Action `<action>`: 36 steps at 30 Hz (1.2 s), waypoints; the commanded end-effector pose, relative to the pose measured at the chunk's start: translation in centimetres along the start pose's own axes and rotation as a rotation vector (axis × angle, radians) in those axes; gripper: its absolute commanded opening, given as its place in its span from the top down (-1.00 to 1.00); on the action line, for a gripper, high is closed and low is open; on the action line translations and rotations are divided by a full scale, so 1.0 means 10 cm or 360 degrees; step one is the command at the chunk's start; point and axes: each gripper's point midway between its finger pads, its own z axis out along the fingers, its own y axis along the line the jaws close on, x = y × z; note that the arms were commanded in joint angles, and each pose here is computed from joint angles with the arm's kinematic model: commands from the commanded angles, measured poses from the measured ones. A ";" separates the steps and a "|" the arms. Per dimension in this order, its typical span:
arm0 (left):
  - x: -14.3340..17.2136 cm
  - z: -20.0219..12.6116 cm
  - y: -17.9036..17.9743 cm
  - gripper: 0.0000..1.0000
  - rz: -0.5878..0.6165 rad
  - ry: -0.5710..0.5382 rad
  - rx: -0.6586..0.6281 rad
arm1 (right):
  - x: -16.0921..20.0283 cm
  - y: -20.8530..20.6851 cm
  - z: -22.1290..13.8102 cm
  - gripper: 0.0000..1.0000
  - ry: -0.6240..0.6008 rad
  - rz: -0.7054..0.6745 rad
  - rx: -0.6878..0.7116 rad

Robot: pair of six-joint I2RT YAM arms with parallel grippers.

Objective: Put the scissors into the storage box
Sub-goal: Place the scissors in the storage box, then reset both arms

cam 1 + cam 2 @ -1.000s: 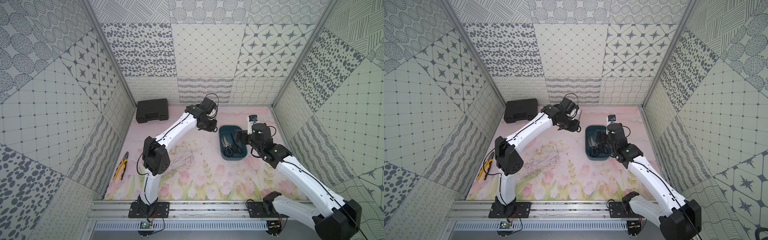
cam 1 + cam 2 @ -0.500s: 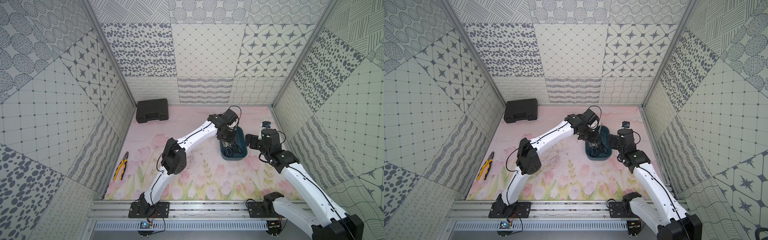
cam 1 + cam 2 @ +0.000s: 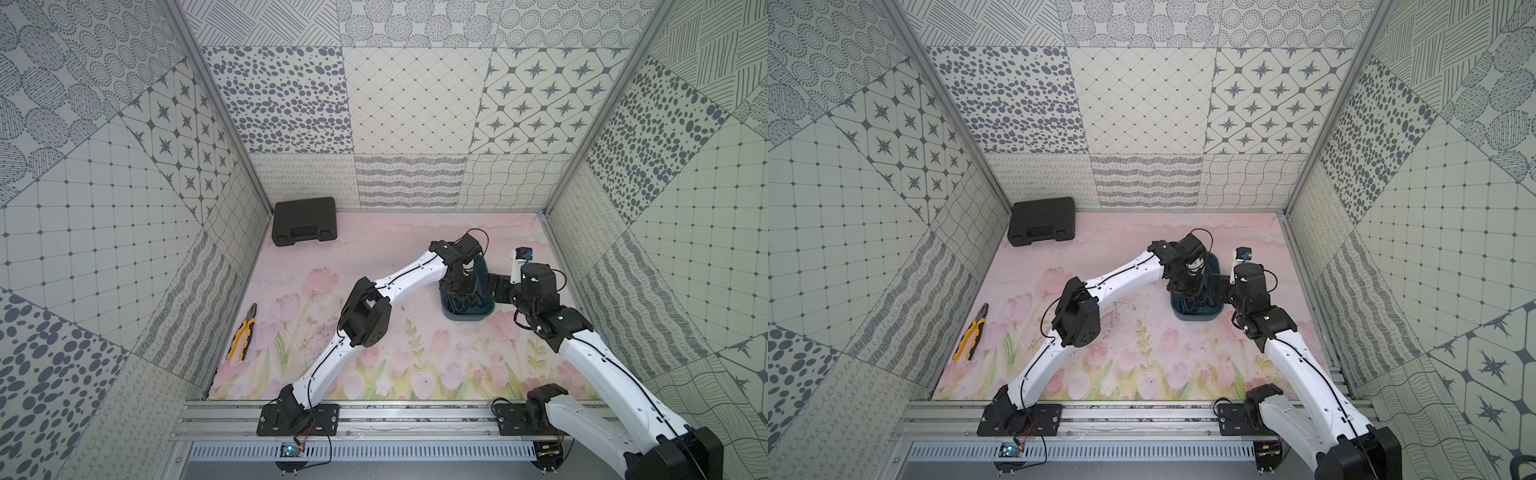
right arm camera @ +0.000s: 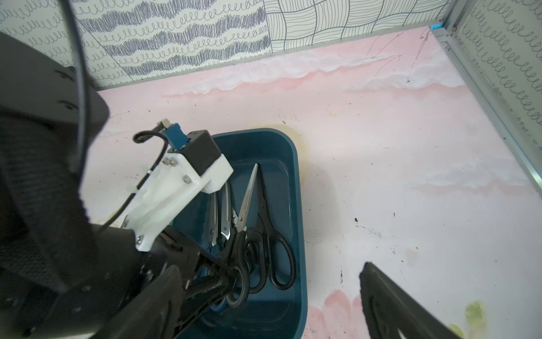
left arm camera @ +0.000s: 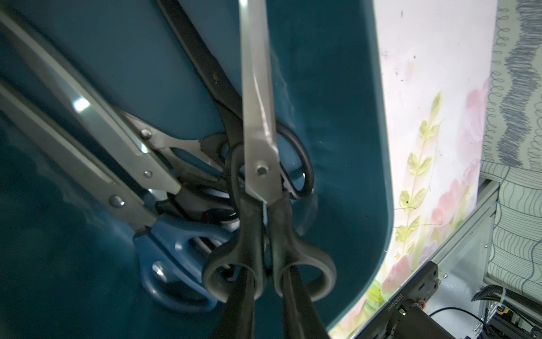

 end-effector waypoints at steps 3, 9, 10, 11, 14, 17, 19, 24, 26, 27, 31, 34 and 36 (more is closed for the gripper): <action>0.01 -0.02 -0.09 0.31 -0.0012 0.0002 0.0013 | -0.08 0.00 -0.02 -0.93 -0.0088 -0.0003 -0.0007; -0.14 -0.32 -0.27 -0.50 0.0120 -0.0153 0.0040 | -0.08 -0.01 -0.01 -0.93 -0.0100 0.0001 0.0000; -0.17 -0.38 -0.28 -0.56 0.0129 -0.0181 0.0033 | -0.09 -0.01 -0.02 -0.94 -0.0109 0.0000 -0.0004; -0.19 -0.47 -0.30 -0.57 0.0141 -0.0213 0.0027 | -0.12 0.00 -0.03 -0.93 -0.0122 0.0003 -0.0006; -0.28 -0.77 -0.37 -0.65 0.0184 -0.0331 0.0014 | -0.18 0.00 -0.08 -0.93 -0.0160 -0.0002 -0.0011; -0.37 -1.17 -0.40 -0.72 0.0234 -0.0506 -0.0029 | -0.27 -0.02 -0.15 -0.94 -0.0236 0.0005 0.0005; -0.41 -1.46 -0.35 -0.78 0.0249 -0.0651 -0.0104 | -0.32 -0.03 -0.19 -0.93 -0.0283 0.0004 0.0005; -0.44 -2.22 -0.14 -0.92 0.0293 -0.1025 -0.0312 | -0.42 -0.03 -0.26 -0.93 -0.0348 -0.0011 0.0017; -0.41 -2.48 -0.03 -0.92 0.0300 -0.1166 -0.0378 | -0.44 -0.03 -0.27 -0.93 -0.0369 -0.0016 0.0010; -0.39 -2.62 0.04 -0.93 0.0304 -0.1250 -0.0400 | -0.45 -0.03 -0.28 -0.93 -0.0389 -0.0016 0.0007; -0.15 -3.07 0.42 -0.93 0.0327 -0.1614 -0.0559 | -0.53 -0.02 -0.35 -0.94 -0.0512 -0.0044 -0.0010; 0.18 -3.30 0.79 -0.94 0.0375 -0.1824 -0.0722 | -0.57 -0.03 -0.37 -0.93 -0.0579 -0.0081 -0.0001; 0.41 -3.38 1.15 -0.97 0.0325 -0.1918 -0.0871 | -0.56 -0.12 -0.32 -0.93 -0.0584 -0.0080 0.0085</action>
